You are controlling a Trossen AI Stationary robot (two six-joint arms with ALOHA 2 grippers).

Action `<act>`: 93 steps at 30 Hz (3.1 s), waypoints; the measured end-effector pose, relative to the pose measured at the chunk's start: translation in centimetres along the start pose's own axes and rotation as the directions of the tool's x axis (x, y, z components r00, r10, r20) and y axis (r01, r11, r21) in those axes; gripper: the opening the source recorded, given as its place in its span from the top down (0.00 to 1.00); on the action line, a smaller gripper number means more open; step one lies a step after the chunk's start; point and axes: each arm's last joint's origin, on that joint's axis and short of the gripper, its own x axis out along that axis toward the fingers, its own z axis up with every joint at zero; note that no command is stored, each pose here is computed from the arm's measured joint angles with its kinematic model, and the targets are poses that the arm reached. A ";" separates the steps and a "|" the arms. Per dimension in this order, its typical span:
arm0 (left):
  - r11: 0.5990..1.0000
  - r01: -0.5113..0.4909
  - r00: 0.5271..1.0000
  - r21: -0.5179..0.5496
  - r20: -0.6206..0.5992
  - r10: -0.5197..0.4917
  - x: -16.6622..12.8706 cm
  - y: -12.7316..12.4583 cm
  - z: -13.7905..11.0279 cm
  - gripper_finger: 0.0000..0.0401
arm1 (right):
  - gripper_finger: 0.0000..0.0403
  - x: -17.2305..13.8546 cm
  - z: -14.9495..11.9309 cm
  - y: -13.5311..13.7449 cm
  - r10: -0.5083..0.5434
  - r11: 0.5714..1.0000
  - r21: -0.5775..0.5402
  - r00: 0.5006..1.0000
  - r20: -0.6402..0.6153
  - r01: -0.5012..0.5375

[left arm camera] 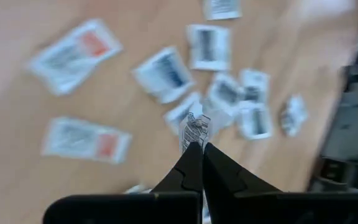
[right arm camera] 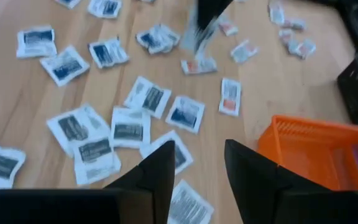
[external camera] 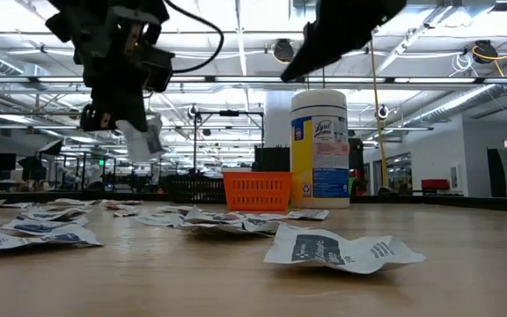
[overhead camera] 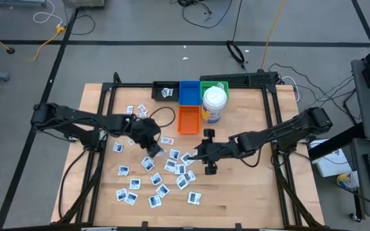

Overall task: Pick & Place First Aid Supplies
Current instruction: Put the gray towelette pack into the black bin

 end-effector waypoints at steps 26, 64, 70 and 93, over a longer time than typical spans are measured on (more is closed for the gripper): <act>0.904 -0.371 0.912 -0.215 0.098 0.398 -8.2 11.9 15.4 1.00 | 0.69 -0.1 -0.3 0.0 0.001 0.995 -0.097 1.000 -0.022 -0.003; 0.879 -0.451 0.888 -0.154 0.020 0.459 -4.3 17.8 22.3 0.61 | 0.69 -0.1 -0.3 -0.1 -0.001 0.993 -0.117 0.999 -0.032 -0.003; 0.935 -0.354 0.927 0.035 0.150 0.345 -6.9 13.5 22.0 0.50 | 0.69 -0.1 -0.4 -0.1 -0.002 0.992 -0.127 0.999 -0.039 -0.003; 0.876 0.143 0.749 0.461 0.528 -0.400 -7.2 1.6 3.4 0.48 | 0.46 0.0 -0.8 -0.5 0.044 0.999 0.026 0.995 -0.085 -0.042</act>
